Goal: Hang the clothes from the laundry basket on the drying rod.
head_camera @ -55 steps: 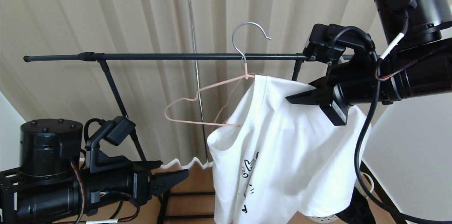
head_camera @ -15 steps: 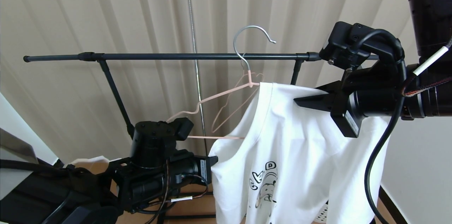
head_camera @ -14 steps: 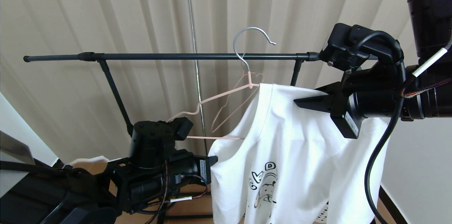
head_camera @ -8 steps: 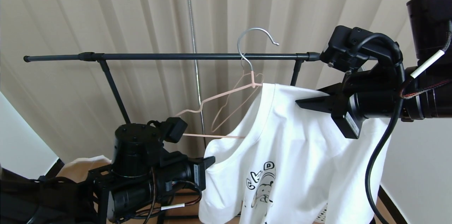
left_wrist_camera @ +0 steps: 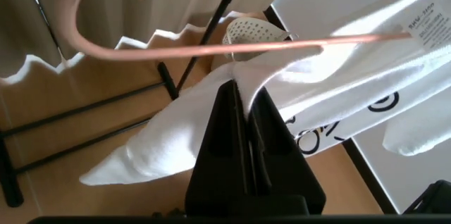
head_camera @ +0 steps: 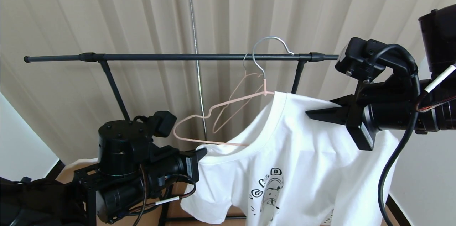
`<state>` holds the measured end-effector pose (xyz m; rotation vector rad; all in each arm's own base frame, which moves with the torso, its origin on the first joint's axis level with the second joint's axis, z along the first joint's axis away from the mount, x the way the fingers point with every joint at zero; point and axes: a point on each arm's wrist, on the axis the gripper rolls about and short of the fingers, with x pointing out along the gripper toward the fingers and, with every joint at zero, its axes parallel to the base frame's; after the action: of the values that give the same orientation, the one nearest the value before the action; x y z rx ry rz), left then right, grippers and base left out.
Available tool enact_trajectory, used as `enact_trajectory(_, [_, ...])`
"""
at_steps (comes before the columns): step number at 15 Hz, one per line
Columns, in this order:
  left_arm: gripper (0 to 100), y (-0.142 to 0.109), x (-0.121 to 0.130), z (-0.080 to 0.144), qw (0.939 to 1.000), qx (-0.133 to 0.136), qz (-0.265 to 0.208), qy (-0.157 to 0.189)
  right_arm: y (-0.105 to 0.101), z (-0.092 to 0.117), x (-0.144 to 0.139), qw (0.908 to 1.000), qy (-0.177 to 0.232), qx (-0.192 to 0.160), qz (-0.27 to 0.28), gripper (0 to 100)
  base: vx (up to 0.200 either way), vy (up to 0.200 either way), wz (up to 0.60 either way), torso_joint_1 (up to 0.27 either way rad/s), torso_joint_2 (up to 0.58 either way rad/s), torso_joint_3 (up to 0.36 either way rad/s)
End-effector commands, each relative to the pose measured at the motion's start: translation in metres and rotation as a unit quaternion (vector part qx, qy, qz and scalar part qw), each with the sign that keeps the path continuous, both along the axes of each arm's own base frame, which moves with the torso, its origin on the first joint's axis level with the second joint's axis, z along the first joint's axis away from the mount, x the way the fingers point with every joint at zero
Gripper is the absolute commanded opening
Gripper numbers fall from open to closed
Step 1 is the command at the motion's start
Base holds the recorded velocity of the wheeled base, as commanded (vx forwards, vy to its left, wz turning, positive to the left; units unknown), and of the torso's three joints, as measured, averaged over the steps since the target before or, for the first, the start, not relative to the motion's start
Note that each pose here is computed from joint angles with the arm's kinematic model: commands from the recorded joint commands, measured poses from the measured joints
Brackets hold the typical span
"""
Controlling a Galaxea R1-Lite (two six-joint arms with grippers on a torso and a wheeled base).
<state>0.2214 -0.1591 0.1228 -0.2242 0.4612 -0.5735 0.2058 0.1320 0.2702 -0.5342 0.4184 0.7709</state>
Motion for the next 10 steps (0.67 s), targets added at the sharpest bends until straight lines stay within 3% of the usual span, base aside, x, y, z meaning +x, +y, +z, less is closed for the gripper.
enact_trajectory(1, [0, 0.006, 0.002, 0.003, 0.9999, -0.001, 0.013, -0.005, -0.010, -0.008, -0.005, 0.9998, 0.014, 0.011, -0.007, 0, 0.000, 0.000, 0.00, 0.000, 0.00, 0.000])
enact_trajectory(2, [0, 0.006, 0.002, 0.003, 0.9999, -0.001, 0.013, -0.005, -0.010, -0.008, -0.005, 0.9998, 0.014, 0.011, -0.007, 0, 0.000, 0.000, 0.00, 0.000, 0.00, 0.000])
enact_trajectory(6, [0, 0.008, 0.003, 0.003, 0.9997, 0.013, 0.016, -0.015, -0.012, -0.023, -0.009, 0.9973, 0.007, 0.072, -0.015, 0, 0.000, 0.000, 0.00, 0.000, 0.00, 0.000])
enact_trajectory(10, [0, 0.014, 0.009, 0.006, 0.9992, 0.009, 0.033, -0.022, -0.023, -0.017, -0.009, 0.9956, -0.011, 0.087, -0.035, 0, 0.000, 0.000, 0.00, 0.000, 0.00, 0.000])
